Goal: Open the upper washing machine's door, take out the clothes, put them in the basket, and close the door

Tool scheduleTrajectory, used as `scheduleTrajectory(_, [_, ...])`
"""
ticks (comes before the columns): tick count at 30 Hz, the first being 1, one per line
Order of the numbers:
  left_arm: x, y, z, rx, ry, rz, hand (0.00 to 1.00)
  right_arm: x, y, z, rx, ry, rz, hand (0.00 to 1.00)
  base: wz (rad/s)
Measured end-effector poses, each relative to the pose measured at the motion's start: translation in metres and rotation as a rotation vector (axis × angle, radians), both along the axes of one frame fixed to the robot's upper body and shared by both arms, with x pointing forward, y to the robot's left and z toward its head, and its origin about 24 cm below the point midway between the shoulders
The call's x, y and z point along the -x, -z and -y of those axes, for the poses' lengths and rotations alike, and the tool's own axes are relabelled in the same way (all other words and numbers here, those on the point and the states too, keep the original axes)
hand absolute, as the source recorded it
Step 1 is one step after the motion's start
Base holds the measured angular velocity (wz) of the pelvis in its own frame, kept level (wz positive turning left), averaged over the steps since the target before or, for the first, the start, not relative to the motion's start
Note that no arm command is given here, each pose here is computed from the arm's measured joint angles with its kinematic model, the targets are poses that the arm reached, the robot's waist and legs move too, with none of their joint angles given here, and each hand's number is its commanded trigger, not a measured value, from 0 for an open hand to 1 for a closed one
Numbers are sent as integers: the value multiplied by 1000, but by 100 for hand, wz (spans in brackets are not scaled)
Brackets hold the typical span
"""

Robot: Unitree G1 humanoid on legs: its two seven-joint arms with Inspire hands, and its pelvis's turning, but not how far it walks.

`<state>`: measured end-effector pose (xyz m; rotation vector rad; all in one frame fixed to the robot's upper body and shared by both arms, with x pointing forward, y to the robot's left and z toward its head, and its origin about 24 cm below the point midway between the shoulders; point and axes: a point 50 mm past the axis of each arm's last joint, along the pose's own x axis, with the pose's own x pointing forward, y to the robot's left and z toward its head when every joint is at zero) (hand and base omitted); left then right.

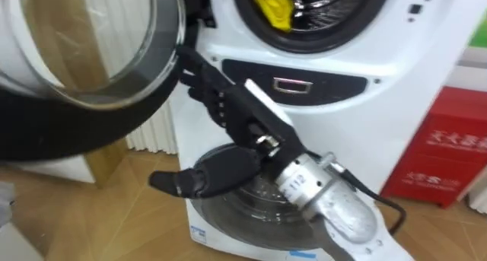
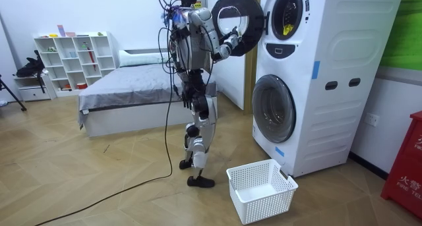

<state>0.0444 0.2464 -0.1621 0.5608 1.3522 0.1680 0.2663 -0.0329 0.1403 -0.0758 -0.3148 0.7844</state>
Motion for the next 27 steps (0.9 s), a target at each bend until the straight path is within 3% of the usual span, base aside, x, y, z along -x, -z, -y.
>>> scheduleTrajectory(5, [5, 1, 0, 12, -8, -20, 0, 1, 2, -3, 20, -35, -19, 0, 19])
scheduleTrajectory(12, [1, -1, -4, 4, -28, 2, 0, -10, 1, 23, 47, 68, -8, 0, 7])
scheduleTrajectory(27, [31, 0, -6, -17, -113, -21, 0, -16, -30, 95, -101, 377, 95, 0, -3])
